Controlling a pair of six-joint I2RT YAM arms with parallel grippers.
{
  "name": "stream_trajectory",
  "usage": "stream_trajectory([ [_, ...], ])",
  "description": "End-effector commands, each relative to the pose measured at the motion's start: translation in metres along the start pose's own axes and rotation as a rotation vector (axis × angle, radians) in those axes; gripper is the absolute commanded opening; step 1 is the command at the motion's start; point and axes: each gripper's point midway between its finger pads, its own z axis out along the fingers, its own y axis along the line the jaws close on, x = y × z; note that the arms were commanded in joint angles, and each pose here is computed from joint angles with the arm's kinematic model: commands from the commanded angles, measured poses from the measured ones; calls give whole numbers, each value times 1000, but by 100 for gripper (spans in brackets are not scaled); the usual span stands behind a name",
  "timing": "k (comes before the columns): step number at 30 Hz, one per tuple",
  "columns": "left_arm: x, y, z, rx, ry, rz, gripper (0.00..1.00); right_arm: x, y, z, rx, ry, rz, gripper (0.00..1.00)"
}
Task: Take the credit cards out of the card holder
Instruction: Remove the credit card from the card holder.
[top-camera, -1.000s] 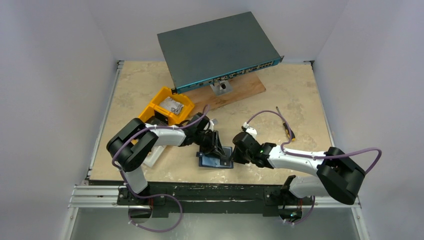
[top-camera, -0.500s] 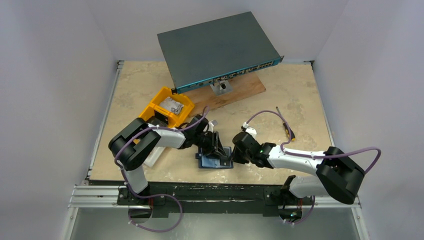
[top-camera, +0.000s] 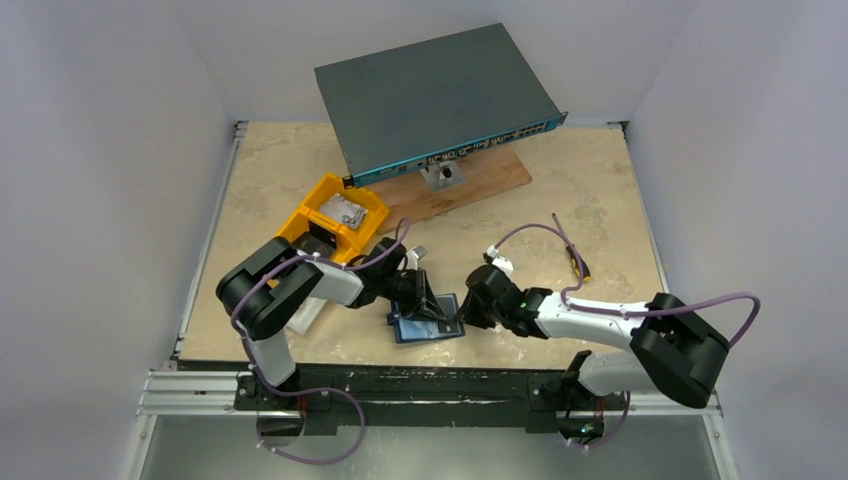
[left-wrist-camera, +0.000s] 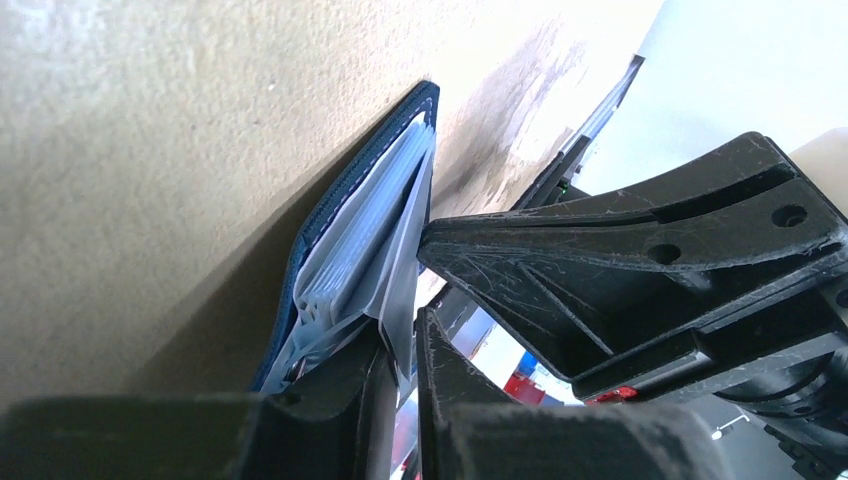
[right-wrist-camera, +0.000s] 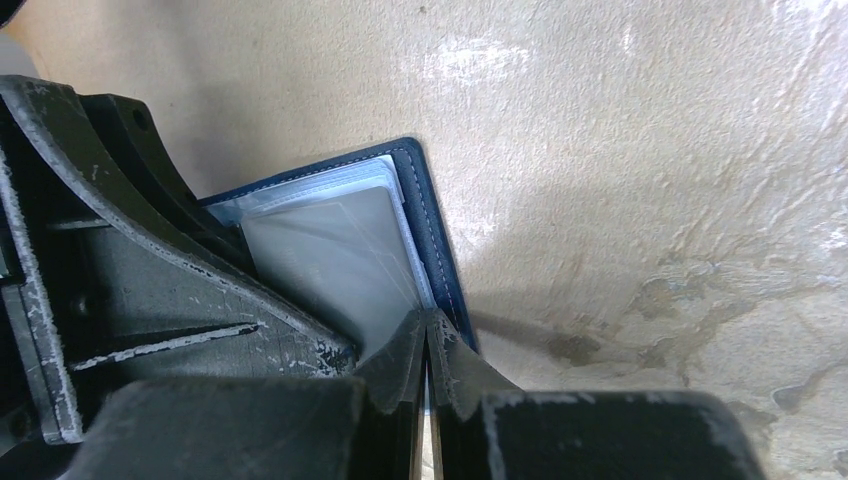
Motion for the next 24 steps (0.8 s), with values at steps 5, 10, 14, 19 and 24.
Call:
stream_trajectory([
  [5,1,3,-7,18,-11,31,6,47,-57,4,172,158,-19,0],
  [10,3,7,-10,-6,-6,53,7,49,-61,5,183,159,-15,0],
  [14,4,10,-14,-26,-10,65,17,50,-63,6,188,163,-13,0],
  [19,4,9,-18,-11,-14,67,21,51,-64,7,190,165,-14,0],
  [24,5,9,-22,4,-17,67,23,52,-66,8,193,168,-14,0],
])
